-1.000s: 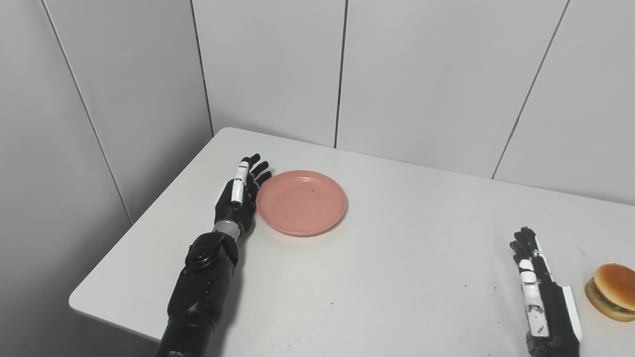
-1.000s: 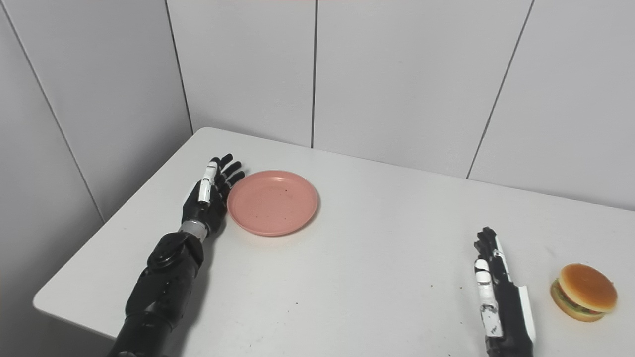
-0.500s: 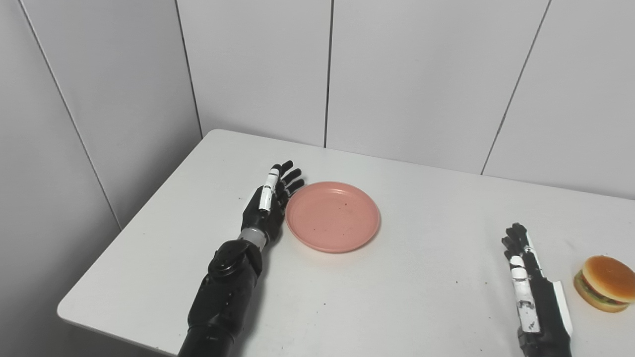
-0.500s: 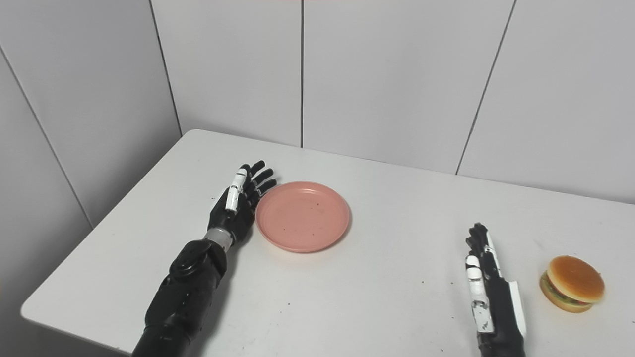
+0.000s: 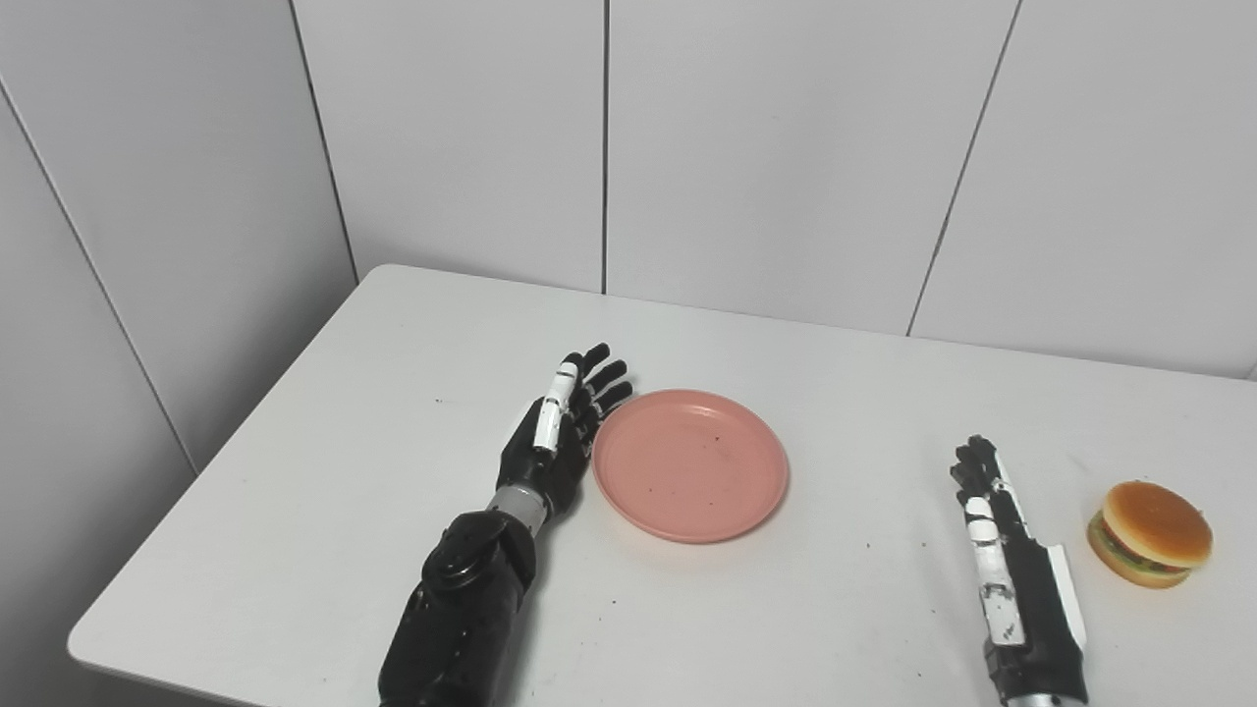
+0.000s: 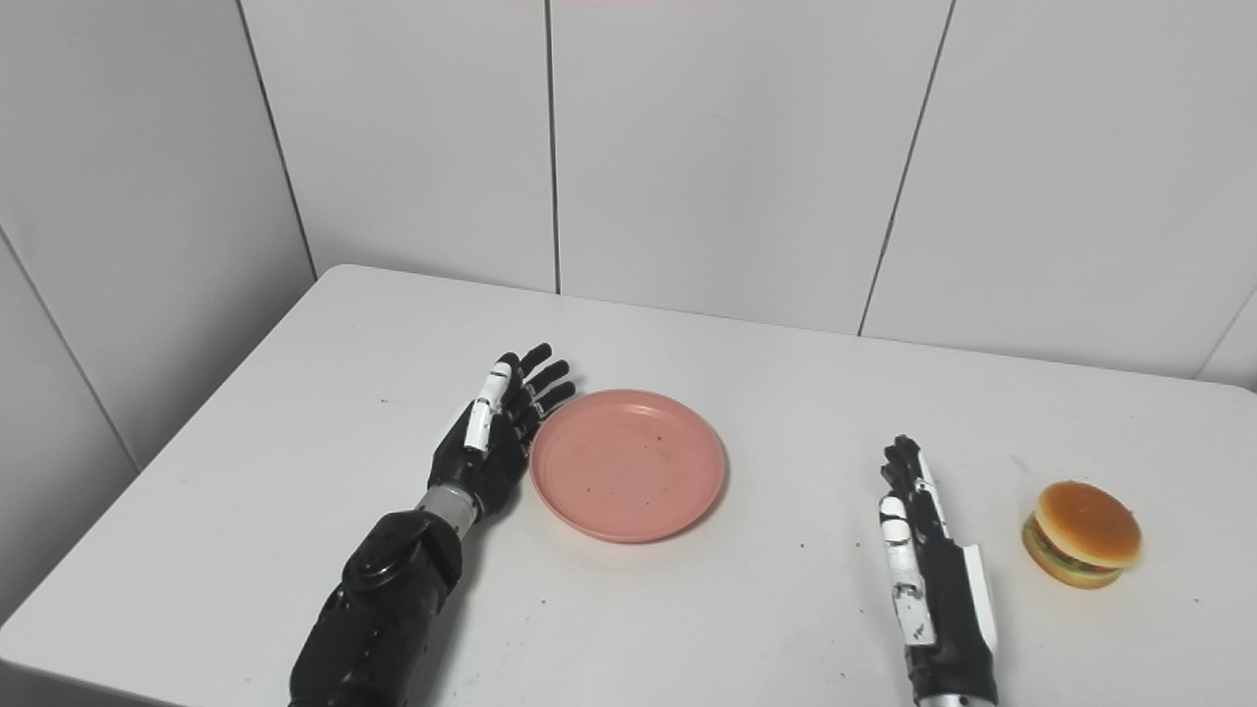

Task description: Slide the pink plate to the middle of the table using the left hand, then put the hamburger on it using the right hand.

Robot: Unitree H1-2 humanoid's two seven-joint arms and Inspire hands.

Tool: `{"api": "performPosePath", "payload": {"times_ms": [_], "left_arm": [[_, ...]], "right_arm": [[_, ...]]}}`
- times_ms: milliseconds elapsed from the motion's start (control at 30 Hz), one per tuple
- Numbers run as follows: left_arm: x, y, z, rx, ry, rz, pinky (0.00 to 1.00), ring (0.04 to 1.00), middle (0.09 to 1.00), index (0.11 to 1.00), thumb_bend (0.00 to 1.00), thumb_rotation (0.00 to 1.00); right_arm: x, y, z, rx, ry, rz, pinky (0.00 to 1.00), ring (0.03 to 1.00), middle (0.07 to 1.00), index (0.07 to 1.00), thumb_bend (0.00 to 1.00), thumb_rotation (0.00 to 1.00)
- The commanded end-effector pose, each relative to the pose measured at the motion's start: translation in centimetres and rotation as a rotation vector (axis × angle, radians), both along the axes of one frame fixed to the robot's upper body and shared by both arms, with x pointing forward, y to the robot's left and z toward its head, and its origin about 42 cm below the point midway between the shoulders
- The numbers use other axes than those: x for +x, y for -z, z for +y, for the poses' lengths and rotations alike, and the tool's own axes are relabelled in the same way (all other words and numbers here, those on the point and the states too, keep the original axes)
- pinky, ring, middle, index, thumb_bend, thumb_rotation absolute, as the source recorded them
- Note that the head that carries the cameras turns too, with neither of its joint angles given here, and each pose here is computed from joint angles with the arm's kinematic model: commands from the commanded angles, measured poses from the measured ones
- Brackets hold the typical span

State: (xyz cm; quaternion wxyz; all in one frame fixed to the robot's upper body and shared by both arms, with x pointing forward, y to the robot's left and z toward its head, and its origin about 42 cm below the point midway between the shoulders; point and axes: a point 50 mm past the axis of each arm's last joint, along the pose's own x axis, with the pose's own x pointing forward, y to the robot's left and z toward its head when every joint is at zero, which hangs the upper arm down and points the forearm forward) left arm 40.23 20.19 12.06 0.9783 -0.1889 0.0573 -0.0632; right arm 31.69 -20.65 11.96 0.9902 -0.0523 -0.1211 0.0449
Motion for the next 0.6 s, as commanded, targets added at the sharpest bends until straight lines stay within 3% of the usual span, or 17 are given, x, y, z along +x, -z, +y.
{"api": "performPosePath", "payload": {"times_ms": [0,567], "left_arm": [[-1.1,1.6,-1.4,-0.009,0.053,0.083,0.92,0.896,0.906,0.904,0.35,1.00],[-4.6,1.5,-5.6,-0.065,0.203,0.087,0.90,0.897,0.900,0.898,0.34,1.00]], "right_arm": [[-2.0,2.7,0.6,0.013,0.008,0.106,0.98,0.948,0.956,0.963,0.18,1.00],[-2.2,1.8,1.6,0.041,0.003,0.110,0.97,0.956,0.966,0.968,0.16,1.00]]}}
